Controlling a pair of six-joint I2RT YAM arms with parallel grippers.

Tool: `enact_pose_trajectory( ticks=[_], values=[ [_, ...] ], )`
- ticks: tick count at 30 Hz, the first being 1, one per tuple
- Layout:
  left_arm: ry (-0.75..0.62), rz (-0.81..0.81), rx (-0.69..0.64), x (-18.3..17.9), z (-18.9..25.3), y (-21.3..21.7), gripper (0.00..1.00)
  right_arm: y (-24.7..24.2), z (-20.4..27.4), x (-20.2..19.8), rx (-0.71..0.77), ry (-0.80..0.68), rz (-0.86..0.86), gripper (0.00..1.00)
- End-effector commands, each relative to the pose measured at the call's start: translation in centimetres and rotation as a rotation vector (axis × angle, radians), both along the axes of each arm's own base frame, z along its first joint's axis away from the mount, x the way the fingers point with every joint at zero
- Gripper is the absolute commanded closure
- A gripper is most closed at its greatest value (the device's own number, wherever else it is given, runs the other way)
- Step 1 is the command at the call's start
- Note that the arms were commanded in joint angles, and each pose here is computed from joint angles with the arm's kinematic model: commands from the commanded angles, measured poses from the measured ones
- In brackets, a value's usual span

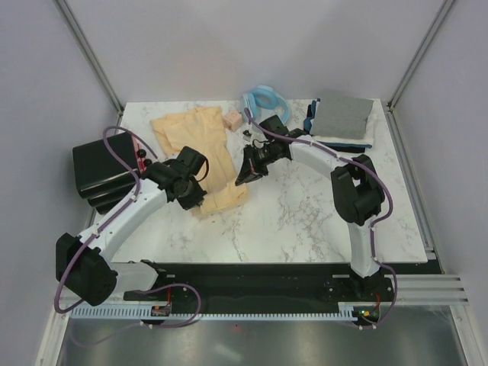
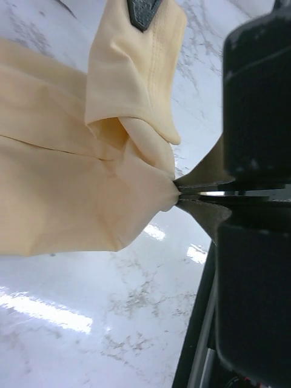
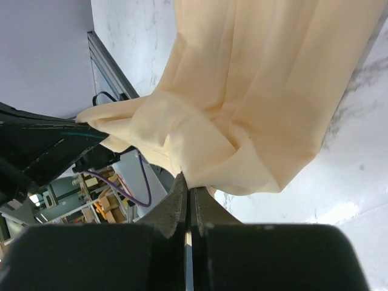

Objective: Fold and stack the t-shirts

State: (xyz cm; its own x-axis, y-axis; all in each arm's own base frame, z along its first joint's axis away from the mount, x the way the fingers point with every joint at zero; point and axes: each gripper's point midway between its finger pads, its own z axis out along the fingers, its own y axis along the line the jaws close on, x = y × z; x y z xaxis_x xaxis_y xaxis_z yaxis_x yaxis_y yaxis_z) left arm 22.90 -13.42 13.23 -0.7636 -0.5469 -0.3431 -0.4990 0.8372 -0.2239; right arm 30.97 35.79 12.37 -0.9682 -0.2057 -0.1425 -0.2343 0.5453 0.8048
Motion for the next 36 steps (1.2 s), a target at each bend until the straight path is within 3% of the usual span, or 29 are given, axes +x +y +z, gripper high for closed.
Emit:
enact_pose_trajectory(
  ticks=[1, 18, 36],
  values=[
    [-0.06, 0.029, 0.129, 2.6, 1.7, 2.9, 0.98, 1.3, 1.1, 2.3, 0.022, -0.042, 0.008, 1.0],
    [-0.027, 0.046, 0.242, 5.6, 0.2, 4.4, 0.98, 5.4, 2.7, 7.6, 0.118, -0.124, -0.035, 1.0],
    [0.012, 0.06, 0.348, 10.2, -1.3, 6.0, 0.98, 7.8, 1.2, 11.1, 0.162, -0.146, -0.095, 0.98]
  ],
)
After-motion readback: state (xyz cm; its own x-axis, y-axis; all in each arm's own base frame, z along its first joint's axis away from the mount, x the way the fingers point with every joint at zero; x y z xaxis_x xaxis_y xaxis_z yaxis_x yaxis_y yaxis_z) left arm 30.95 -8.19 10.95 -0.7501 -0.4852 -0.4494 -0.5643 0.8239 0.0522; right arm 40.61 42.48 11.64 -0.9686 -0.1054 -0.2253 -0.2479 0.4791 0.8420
